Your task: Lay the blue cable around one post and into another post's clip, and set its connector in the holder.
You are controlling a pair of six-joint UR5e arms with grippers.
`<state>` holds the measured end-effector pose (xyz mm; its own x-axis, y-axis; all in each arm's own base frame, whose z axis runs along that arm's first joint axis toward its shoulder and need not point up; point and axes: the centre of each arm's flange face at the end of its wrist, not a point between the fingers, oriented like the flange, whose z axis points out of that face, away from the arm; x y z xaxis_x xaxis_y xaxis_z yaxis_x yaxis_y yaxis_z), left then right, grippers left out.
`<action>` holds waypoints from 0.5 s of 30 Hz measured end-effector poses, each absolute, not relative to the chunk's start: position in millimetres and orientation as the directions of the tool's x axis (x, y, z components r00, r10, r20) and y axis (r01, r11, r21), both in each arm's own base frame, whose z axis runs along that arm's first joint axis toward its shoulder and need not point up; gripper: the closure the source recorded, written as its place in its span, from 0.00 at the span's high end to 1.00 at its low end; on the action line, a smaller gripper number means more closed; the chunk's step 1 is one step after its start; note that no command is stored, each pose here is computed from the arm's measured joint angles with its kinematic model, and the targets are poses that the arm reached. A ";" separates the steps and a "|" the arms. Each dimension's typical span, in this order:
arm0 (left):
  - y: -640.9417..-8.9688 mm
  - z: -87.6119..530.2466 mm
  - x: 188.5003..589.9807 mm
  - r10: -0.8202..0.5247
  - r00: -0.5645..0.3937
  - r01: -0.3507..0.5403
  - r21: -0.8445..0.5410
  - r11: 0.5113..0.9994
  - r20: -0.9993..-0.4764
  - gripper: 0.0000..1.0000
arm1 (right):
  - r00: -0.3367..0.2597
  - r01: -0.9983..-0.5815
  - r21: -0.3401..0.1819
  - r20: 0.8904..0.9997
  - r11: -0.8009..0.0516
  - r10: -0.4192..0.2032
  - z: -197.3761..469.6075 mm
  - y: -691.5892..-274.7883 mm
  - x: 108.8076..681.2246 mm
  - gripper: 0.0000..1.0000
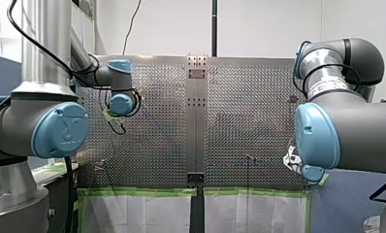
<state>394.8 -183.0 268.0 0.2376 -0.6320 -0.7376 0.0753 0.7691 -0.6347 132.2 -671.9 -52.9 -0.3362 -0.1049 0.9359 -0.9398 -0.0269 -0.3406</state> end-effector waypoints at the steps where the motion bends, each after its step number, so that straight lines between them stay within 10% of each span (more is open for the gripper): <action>1: -179.1 271.1 395.0 -0.637 0.245 0.071 -0.642 0.764 -0.731 1.00 | -0.336 -0.940 -0.341 0.936 -0.027 -0.105 -52.9 -671.8 132.4 0.07; 15: -128.3 259.3 395.1 -0.700 0.292 -0.021 -0.736 0.677 -0.652 1.00 | -0.333 -0.941 -0.338 0.937 -0.024 -0.109 -53.1 -671.2 133.4 0.07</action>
<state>395.1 -128.3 259.3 0.2922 -0.6999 -0.6518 -0.0212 0.6766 -0.7360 133.4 -671.2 -53.1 -0.3333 -0.1086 0.9366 -0.9410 -0.0240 -0.3376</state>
